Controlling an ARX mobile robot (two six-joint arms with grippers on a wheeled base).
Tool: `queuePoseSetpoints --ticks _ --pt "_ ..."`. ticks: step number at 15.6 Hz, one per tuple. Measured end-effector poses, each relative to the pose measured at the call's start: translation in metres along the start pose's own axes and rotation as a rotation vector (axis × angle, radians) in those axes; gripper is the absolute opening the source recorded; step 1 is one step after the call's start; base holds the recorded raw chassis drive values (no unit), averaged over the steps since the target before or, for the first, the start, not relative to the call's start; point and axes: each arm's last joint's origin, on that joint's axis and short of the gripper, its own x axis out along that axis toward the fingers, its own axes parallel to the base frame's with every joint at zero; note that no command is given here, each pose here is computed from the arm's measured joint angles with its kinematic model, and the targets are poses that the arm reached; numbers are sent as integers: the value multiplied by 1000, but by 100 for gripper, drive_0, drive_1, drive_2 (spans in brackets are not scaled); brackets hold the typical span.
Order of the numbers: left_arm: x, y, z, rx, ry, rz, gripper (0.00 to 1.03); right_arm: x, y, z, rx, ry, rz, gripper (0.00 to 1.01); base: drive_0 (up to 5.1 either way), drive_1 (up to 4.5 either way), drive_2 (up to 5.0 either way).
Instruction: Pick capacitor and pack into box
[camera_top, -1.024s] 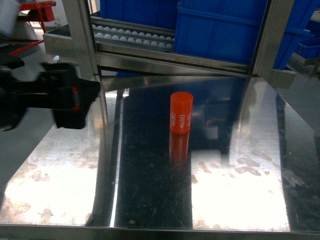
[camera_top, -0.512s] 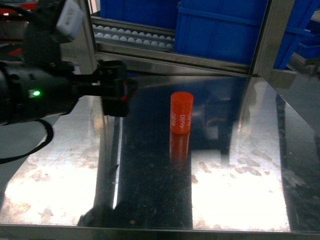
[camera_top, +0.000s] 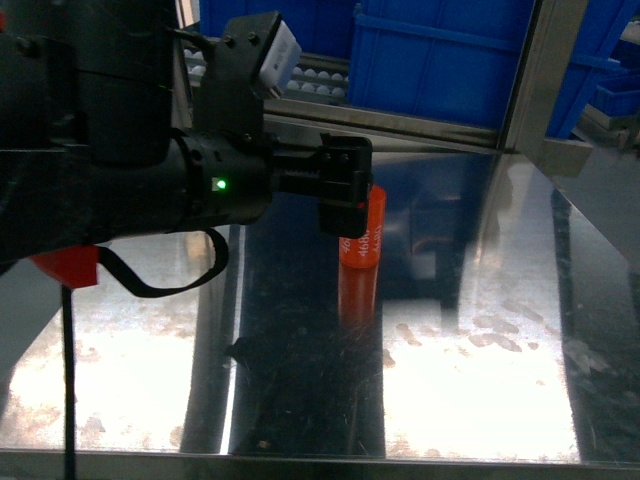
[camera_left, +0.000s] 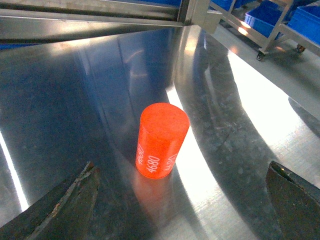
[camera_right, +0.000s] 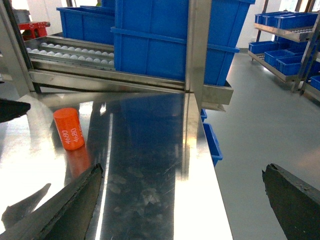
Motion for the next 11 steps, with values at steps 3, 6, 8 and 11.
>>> queuePoseSetpoints --ticks 3,6,8,11 --pt "31 2 0 2 -3 8 98 0 0 0 0 0 0 98 0 0 0" --pt "91 5 -20 22 73 14 98 0 0 0 0 0 0 98 0 0 0" --pt "110 14 -37 13 128 51 76 0 0 0 0 0 0 98 0 0 0" --pt "110 15 -35 9 125 51 49 0 0 0 0 0 0 98 0 0 0"
